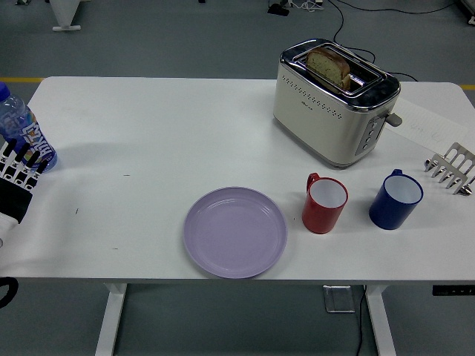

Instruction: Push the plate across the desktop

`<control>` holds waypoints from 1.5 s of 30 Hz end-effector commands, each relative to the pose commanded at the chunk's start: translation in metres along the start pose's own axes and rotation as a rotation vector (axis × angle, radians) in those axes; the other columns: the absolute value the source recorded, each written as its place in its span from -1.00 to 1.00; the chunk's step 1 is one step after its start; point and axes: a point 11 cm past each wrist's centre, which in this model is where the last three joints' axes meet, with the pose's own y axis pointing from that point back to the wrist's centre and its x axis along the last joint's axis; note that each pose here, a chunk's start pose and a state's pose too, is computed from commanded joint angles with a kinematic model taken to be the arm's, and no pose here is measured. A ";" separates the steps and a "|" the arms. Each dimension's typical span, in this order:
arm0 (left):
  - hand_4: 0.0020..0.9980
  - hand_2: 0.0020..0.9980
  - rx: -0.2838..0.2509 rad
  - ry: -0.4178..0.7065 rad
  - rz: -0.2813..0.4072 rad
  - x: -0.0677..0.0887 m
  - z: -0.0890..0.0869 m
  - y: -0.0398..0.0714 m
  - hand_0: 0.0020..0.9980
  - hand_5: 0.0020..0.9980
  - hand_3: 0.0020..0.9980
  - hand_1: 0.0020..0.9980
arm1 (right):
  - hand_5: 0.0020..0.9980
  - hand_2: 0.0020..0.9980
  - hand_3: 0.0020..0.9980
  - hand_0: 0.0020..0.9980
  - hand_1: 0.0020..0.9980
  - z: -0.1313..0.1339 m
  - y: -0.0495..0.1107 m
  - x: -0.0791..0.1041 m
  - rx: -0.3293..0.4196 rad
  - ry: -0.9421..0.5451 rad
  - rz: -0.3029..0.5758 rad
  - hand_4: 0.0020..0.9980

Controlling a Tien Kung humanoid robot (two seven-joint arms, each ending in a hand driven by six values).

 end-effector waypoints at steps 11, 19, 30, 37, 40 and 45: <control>0.12 0.78 -0.023 -0.012 0.032 0.003 0.002 0.000 0.71 1.00 0.74 0.77 | 0.05 0.21 0.19 0.18 0.05 -0.002 0.000 -0.001 0.005 0.000 -0.002 -0.26; 0.11 0.78 -0.087 -0.024 0.094 0.007 0.007 0.001 0.71 1.00 0.75 0.77 | 0.05 0.21 0.19 0.18 0.05 -0.003 0.000 -0.001 0.008 0.002 -0.003 -0.26; 0.11 0.77 -0.080 -0.025 0.104 0.009 0.006 0.002 0.70 1.00 0.74 0.76 | 0.05 0.21 0.18 0.18 0.05 -0.003 0.000 -0.001 0.007 0.004 -0.001 -0.26; 0.11 0.77 -0.084 -0.023 0.102 0.006 0.005 -0.001 0.70 1.00 0.72 0.76 | 0.05 0.20 0.18 0.18 0.05 -0.004 0.000 -0.001 0.011 -0.003 0.000 -0.26; 0.10 0.77 -0.087 -0.024 0.103 0.006 0.005 -0.002 0.70 1.00 0.73 0.76 | 0.05 0.21 0.18 0.18 0.05 -0.004 0.001 -0.002 0.009 -0.006 -0.002 -0.26; 0.10 0.77 -0.080 -0.031 0.107 0.007 0.003 -0.001 0.69 1.00 0.72 0.76 | 0.05 0.21 0.18 0.18 0.05 -0.003 0.001 -0.004 0.005 -0.009 -0.005 -0.26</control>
